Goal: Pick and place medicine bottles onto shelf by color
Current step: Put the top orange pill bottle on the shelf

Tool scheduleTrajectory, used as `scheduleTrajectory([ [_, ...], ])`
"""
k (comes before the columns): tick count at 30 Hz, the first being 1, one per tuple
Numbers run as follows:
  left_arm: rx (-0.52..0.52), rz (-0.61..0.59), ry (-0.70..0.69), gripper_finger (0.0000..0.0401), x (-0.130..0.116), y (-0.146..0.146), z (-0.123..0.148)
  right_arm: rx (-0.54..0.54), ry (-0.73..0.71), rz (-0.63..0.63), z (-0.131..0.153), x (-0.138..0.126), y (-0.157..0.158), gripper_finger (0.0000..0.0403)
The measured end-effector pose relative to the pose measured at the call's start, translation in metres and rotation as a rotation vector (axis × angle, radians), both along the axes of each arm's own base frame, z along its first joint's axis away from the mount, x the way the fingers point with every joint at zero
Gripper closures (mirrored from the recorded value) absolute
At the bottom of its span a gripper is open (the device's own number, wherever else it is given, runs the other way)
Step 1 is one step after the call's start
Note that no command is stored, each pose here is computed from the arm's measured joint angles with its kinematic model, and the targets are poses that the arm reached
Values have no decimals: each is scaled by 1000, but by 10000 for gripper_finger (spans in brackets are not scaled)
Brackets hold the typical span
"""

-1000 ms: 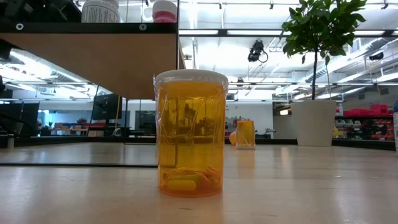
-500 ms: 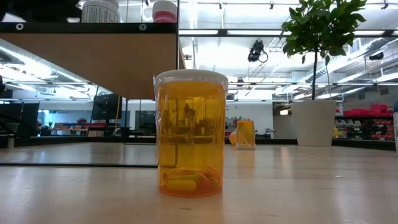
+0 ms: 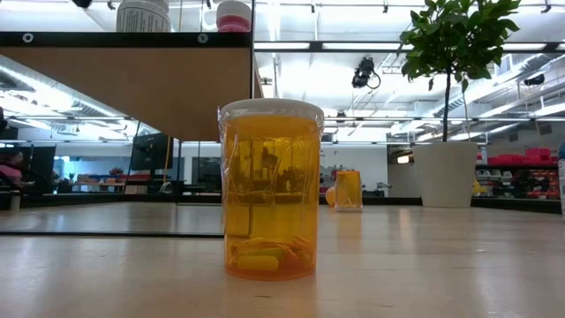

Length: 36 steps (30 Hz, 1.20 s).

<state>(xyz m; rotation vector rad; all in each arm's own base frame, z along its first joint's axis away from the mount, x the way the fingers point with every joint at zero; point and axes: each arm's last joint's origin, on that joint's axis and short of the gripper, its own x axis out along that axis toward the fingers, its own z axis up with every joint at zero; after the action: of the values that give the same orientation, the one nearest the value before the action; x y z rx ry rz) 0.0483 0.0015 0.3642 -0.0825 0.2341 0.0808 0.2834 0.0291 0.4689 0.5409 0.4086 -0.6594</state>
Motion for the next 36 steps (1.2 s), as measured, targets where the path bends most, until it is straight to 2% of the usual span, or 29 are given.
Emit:
scheduleTrajectory([
  [4,-20,48,-70,115,-10,2,17,14,-29,-41,2,2,-9,97],
  [8,-63,114,-105,115,-11,3,25,48,-53,-99,2,2,-19,97],
  [12,-87,150,-134,115,0,4,31,63,-57,-137,1,2,-27,97],
  [16,-112,158,-178,115,20,3,39,80,-32,-152,-1,1,-38,98],
  [23,-172,300,-120,115,58,8,39,226,138,-137,-14,-9,-74,115],
  [29,-222,435,-38,115,94,22,35,274,268,-101,-25,-14,-103,121],
  [36,-275,523,20,115,118,35,31,314,499,71,-70,24,-124,121],
])
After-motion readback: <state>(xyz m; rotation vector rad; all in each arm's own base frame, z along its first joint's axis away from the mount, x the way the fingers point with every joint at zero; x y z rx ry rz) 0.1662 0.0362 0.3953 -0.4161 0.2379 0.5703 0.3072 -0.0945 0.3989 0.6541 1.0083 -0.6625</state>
